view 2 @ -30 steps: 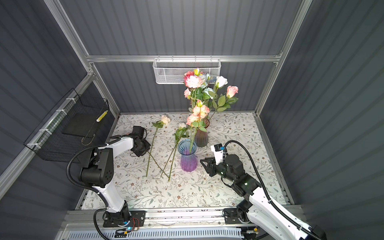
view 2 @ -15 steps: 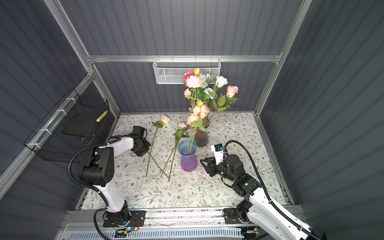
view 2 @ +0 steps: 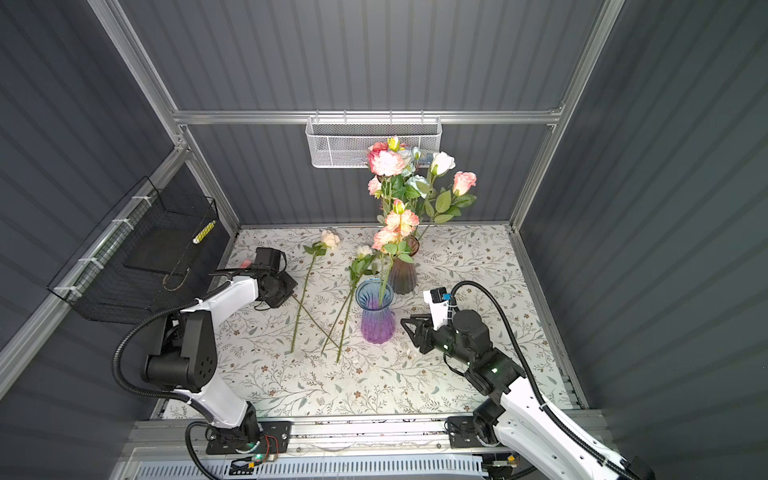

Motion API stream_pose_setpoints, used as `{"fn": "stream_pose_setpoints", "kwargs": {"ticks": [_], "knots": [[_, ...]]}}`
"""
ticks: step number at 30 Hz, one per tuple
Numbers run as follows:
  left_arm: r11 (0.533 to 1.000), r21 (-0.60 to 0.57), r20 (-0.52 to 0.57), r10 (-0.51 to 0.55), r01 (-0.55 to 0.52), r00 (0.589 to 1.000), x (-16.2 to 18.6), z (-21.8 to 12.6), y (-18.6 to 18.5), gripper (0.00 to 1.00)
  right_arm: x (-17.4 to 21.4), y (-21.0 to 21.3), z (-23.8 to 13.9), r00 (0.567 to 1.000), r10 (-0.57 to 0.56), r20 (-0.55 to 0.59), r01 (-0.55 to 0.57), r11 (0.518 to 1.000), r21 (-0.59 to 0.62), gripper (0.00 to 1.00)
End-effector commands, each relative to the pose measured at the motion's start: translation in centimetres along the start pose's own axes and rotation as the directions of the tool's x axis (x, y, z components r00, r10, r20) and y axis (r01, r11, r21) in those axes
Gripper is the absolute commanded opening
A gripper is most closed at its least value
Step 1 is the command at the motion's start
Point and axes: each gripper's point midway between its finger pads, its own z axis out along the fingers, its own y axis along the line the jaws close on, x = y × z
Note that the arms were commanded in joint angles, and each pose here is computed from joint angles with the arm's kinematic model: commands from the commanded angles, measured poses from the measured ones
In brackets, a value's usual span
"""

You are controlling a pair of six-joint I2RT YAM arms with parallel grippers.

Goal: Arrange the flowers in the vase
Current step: 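Lower the left gripper onto a pink rose stem on the table and close, then lift the pink rose upright with the left gripper and carry it over the blue-purple vase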

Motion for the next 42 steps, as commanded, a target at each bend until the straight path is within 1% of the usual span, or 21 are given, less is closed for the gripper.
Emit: {"fn": "stream_pose_setpoints", "kwargs": {"ticks": [1,4,8,11,12,14,15,16,17,18,20,21,22,24,27,28,30,32,36,39,42], "knots": [[0.999,0.019,-0.001,0.049,-0.049,0.999,0.1,-1.6,0.0,0.01,-0.6,0.8,-0.4,1.000,0.008,0.011,-0.007,1.000,-0.029,0.40],[0.993,0.061,0.032,0.102,-0.104,0.994,-0.6,-3.2,-1.0,0.00,-0.8,1.0,-0.5,1.000,0.017,0.015,-0.016,0.999,-0.031,0.40],[0.965,0.151,0.112,0.197,-0.213,0.974,-1.6,-6.2,-3.1,0.00,-1.1,1.1,-0.4,0.999,0.034,0.020,-0.034,0.999,-0.036,0.40],[0.931,0.250,0.220,0.214,-0.267,0.952,-2.2,-9.0,-4.5,0.00,-1.1,1.7,-0.1,0.999,0.051,0.002,-0.051,0.997,-0.066,0.43],[0.910,0.293,0.264,0.218,-0.293,0.940,-2.3,-10.1,-5.3,0.00,-0.9,2.6,-0.1,0.999,0.052,-0.017,-0.054,0.991,-0.122,0.46],[0.862,0.359,0.352,0.231,-0.359,0.907,-2.5,-13.0,-6.9,0.00,-1.2,3.6,0.0,0.998,0.055,-0.017,-0.057,0.982,-0.178,0.50],[0.824,0.394,0.405,0.242,-0.407,0.882,-2.4,-14.7,-8.0,0.00,-1.5,4.0,0.0,0.998,0.054,-0.012,-0.056,0.979,-0.195,0.53],[0.789,0.414,0.451,0.255,-0.453,0.855,-2.1,-16.2,-8.9,0.00,-1.6,4.0,0.1,0.998,0.057,-0.006,-0.056,0.979,-0.196,0.58],[0.751,0.430,0.508,0.258,-0.501,0.822,-1.9,-18.1,-9.8,0.00,-1.9,3.8,0.2,0.998,0.062,0.004,-0.060,0.981,-0.183,0.70],[0.701,0.445,0.562,0.265,-0.557,0.784,-1.5,-20.0,-10.8,0.00,-2.1,3.4,0.2,0.998,0.067,0.016,-0.064,0.985,-0.162,0.77],[0.622,0.451,0.651,0.262,-0.640,0.712,-0.7,-23.4,-12.3,0.00,-2.4,2.7,0.2,0.997,0.070,0.039,-0.064,0.990,-0.124,0.86],[0.571,0.459,0.688,0.256,-0.680,0.679,-0.2,-25.1,-13.1,0.00,-2.6,2.4,0.2,0.996,0.074,0.054,-0.068,0.993,-0.101,0.97],[0.541,0.465,0.708,0.248,-0.701,0.661,0.1,-26.2,-13.5,0.00,-3.0,1.7,0.2,0.994,0.081,0.076,-0.076,0.995,-0.067,0.99],[0.452,0.490,0.739,0.238,-0.745,0.630,0.9,-28.9,-14.9,0.00,-3.4,1.2,0.0,0.991,0.087,0.101,-0.084,0.996,-0.037,0.99],[0.341,0.517,0.764,0.231,-0.785,0.603,1.7,-32.2,-16.6,0.00,-3.9,0.4,-0.2,0.986,0.098,0.133,-0.100,0.995,0.009,0.99],[0.312,0.522,0.771,0.225,-0.794,0.595,2.0,-33.1,-17.0,0.00,-4.0,0.1,-0.3,0.985,0.102,0.141,-0.107,0.994,0.024,0.99],[0.226,0.530,0.791,0.217,-0.817,0.572,2.7,-35.1,-18.0,0.00,-4.1,-0.5,-0.4,0.981,0.114,0.160,-0.123,0.991,0.053,0.99],[0.161,0.531,0.809,0.194,-0.832,0.555,3.2,-37.1,-18.8,0.00,-4.1,-0.8,-0.5,0.979,0.117,0.169,-0.130,0.989,0.068,0.99],[0.051,0.526,0.837,0.145,-0.849,0.528,4.1,-40.7,-20.7,0.00,-4.2,-1.2,-0.6,0.975,0.121,0.184,-0.139,0.986,0.088,0.99],[-0.028,0.502,0.859,0.129,-0.864,0.495,5.9,-42.5,-22.6,0.00,-4.4,-1.4,-0.8,0.974,0.119,0.194,-0.140,0.985,0.097,0.99],[-0.075,0.473,0.878,0.125,-0.878,0.462,7.8,-43.2,-24.5,0.00,-4.5,-1.6,-1.0,0.971,0.117,0.207,-0.141,0.984,0.107,0.99]]}}
